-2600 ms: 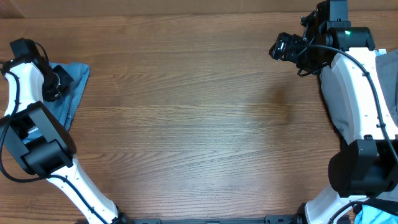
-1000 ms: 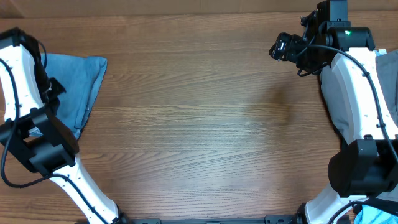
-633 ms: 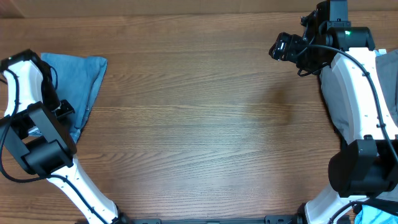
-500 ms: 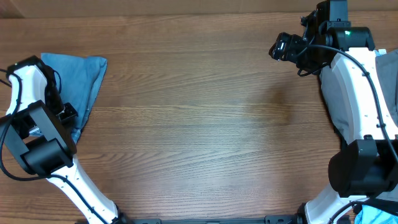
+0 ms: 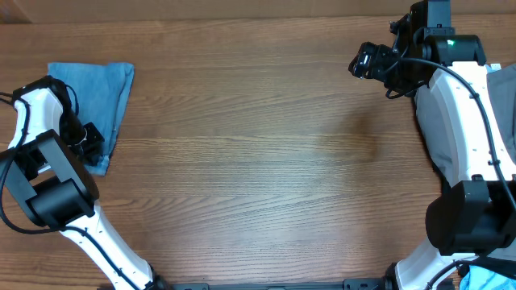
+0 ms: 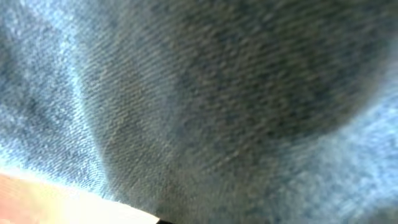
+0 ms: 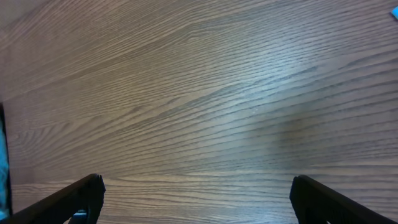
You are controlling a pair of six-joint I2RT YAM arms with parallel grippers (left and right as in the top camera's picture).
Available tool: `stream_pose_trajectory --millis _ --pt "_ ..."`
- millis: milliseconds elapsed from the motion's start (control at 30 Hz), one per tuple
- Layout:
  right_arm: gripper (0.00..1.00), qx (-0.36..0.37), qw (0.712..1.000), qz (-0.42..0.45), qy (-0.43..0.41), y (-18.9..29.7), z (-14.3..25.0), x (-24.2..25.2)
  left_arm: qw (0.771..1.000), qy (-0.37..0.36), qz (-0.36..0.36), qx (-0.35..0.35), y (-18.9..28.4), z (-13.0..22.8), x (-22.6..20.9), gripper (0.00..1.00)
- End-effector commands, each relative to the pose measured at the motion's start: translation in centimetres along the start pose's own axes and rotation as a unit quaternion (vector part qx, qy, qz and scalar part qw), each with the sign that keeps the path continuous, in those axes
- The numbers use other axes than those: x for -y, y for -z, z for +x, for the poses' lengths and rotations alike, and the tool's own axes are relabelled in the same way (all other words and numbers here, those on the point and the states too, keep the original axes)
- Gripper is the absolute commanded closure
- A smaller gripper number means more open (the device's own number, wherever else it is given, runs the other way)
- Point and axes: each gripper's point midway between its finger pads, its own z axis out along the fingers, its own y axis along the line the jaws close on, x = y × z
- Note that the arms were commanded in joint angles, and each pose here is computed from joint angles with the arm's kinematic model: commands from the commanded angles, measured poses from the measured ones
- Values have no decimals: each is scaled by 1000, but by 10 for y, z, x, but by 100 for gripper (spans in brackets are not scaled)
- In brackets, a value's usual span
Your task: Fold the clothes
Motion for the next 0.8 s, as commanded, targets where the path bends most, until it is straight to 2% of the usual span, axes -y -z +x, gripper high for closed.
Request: stream_pose_trajectory --millis 0,300,500,667,767 --pt "0 4 1000 -3 4 2 -2 -1 998 -47 30 29 1 -12 18 96" --pt "0 4 1000 -3 4 2 -2 -1 993 -83 35 74 4 -33 24 96" --pt "0 4 1000 -3 4 2 -2 -1 993 -94 29 63 7 -28 22 96" --pt "0 4 1000 -3 4 2 -2 -1 994 -92 18 54 40 -23 13 96" --pt "0 4 1000 -3 4 2 -2 -1 994 -82 26 70 79 -22 11 96"
